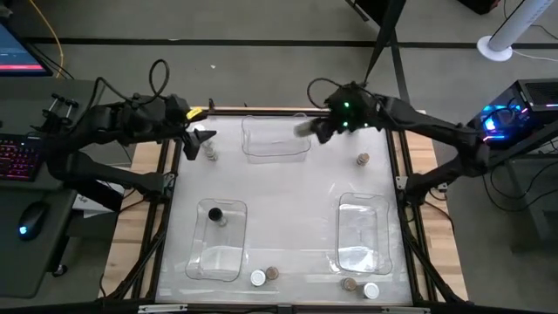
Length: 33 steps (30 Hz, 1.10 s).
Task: Sort spices by type
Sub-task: Put the green seasoning bottle into the bottom left transparent bin
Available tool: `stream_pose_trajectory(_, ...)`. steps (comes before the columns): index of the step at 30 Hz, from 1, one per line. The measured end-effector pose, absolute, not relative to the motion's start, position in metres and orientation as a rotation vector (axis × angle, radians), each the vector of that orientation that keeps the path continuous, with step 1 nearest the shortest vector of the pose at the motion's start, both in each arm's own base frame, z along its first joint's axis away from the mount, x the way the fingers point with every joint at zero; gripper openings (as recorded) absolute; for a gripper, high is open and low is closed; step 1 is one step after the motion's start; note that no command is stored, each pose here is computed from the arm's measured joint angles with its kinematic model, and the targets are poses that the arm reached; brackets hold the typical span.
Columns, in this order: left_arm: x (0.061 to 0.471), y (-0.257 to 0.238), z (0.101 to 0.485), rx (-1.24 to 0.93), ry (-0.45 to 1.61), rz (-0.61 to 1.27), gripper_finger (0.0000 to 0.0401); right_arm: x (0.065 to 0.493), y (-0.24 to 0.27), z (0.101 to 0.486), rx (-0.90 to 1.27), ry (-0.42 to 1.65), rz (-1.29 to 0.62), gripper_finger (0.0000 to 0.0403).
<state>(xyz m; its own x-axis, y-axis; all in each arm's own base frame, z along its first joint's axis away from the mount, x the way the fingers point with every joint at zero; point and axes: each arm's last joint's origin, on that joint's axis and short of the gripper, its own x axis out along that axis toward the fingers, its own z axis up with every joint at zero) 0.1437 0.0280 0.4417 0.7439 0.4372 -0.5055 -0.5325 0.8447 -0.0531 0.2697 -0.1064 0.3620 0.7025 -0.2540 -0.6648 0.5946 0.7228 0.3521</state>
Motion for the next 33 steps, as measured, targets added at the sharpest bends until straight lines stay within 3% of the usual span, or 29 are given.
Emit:
stream_pose_trajectory(5,0.146,0.029,0.44,-0.244,0.483,0.59,0.0273,0.315,-0.048,0.385,0.481,0.499,-0.188,0.02)
stream_pose_trajectory(12,0.15,0.026,0.412,-0.245,0.573,0.581,0.0273,0.377,0.03,0.37,0.341,0.613,0.076,0.02)
stream_pose_trajectory(26,0.123,0.023,0.407,-0.108,0.573,0.504,0.0273,0.483,0.088,0.309,0.35,0.806,-0.015,0.02)
stream_pose_trajectory(33,0.104,0.021,0.413,-0.128,0.506,0.505,0.0273,0.505,0.094,0.27,0.358,0.892,-0.034,0.02)
